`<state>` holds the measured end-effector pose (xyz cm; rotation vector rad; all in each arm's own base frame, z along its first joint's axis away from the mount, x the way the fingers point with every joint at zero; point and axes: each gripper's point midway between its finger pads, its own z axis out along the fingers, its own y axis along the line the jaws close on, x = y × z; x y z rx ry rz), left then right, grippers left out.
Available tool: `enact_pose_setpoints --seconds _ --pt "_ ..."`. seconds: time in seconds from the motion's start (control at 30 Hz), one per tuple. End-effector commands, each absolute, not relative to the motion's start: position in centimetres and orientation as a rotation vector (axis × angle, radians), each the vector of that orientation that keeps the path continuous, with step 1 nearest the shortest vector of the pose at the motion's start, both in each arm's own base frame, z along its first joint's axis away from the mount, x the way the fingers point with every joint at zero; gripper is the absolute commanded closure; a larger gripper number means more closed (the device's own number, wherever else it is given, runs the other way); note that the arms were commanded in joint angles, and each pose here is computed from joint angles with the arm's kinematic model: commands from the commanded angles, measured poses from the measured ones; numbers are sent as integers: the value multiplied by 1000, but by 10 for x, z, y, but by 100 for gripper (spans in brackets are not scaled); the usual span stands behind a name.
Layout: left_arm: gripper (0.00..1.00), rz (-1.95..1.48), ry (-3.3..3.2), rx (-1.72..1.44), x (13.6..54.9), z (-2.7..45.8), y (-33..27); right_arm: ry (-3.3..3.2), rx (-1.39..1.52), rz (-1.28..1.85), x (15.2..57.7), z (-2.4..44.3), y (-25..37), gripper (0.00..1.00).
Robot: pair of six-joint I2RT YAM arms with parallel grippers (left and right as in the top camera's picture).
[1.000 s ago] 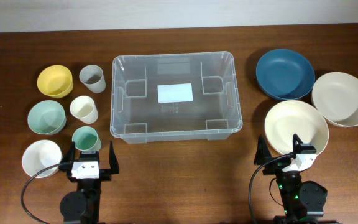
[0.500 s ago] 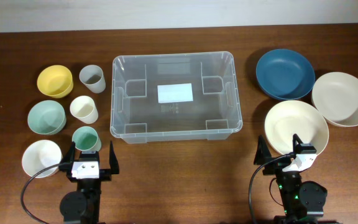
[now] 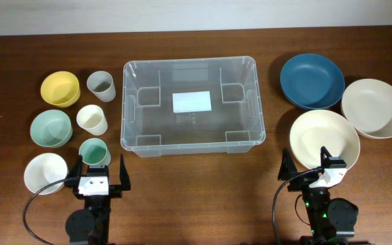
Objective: Pack container
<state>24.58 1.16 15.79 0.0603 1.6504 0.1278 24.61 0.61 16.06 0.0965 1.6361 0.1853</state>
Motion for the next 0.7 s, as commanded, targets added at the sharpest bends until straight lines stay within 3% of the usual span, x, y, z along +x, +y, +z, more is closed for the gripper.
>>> enact_pose_setpoints --seconds 0.0,0.4,0.67 --pt "1 146 1651 68 246 156 13 1637 75 190 246 159 10 1" --pt "1 146 1651 68 246 156 13 1617 81 241 245 166 15 1" --pt "1 146 1651 68 246 156 13 1475 183 102 225 258 -13 1"
